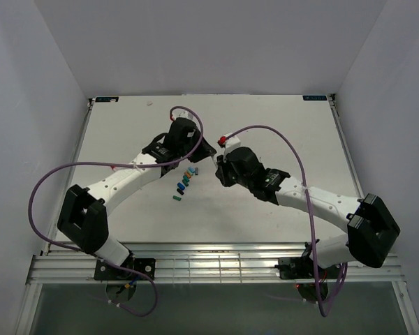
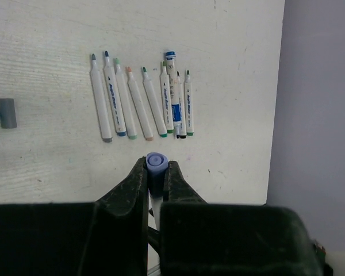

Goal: Open the pen caps

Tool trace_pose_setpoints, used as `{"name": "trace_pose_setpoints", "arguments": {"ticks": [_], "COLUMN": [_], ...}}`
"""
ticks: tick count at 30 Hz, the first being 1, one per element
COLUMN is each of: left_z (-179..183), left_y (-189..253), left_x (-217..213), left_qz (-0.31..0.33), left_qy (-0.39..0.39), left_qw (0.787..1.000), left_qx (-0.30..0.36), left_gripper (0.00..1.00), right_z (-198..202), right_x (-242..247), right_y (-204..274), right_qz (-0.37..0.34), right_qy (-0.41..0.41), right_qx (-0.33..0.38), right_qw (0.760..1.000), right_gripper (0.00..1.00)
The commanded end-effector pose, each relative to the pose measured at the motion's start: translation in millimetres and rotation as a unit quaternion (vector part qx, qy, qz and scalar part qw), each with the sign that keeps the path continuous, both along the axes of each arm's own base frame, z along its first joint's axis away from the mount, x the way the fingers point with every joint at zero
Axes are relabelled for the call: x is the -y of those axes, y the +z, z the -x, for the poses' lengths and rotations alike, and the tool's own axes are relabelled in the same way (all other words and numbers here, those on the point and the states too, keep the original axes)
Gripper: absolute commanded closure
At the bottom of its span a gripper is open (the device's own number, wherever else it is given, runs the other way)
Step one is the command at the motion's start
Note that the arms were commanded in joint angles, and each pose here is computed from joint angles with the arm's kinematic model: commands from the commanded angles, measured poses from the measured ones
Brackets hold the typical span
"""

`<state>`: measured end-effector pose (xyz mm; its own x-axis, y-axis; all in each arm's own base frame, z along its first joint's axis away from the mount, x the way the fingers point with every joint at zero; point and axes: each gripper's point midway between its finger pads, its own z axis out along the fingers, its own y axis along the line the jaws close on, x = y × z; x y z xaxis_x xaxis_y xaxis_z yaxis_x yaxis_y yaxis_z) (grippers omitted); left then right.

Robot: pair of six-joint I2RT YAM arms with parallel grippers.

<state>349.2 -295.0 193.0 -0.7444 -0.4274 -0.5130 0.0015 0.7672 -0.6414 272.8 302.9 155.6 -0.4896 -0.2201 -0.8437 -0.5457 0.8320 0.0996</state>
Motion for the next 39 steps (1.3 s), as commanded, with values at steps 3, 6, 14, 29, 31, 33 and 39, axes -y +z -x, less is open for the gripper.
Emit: {"name": "trace_pose_setpoints", "arguments": {"ticks": [3, 6, 14, 29, 31, 33, 39], "left_z": [-20.1, -13.2, 0.1, 85.8, 103.9, 112.9, 120.4], "left_y": [41.6, 49.7, 52.8, -39.7, -60.7, -75.5, -107.7], "left_x": [-39.5, -46.4, -74.3, -121.0, -123.7, -126.2, -124.8], "left_qz": [0.012, 0.026, 0.025, -0.009, -0.002, -0.005, -0.013], "left_qy": [0.031, 0.029, 0.075, 0.118, 0.115, 0.115, 0.118], "left_qw": [0.993, 0.990, 0.985, 0.993, 0.992, 0.991, 0.986], "left_qx": [0.109, 0.138, 0.154, -0.020, -0.051, -0.070, -0.115], "left_gripper": [1.00, 1.00, 1.00, 1.00, 1.00, 1.00, 1.00], "right_z": [50.7, 78.6, 86.5, -40.9, -52.4, -62.6, -90.2], "right_x": [-14.0, -21.0, -18.1, 121.8, 141.5, 154.1, 183.6], "right_y": [-9.2, 9.4, 34.4, -13.3, -19.4, -28.9, -47.9], "right_qz": [-0.116, -0.226, -0.328, -0.063, -0.062, -0.053, -0.069], "right_qy": [0.180, 0.258, 0.309, -0.078, -0.107, -0.124, -0.152], "right_qx": [-0.098, -0.167, -0.207, -0.099, -0.105, -0.111, -0.148], "right_qw": [0.972, 0.924, 0.869, 0.990, 0.987, 0.985, 0.975], "right_gripper": [0.92, 0.92, 0.92, 0.92, 0.92, 0.92, 0.92]}}
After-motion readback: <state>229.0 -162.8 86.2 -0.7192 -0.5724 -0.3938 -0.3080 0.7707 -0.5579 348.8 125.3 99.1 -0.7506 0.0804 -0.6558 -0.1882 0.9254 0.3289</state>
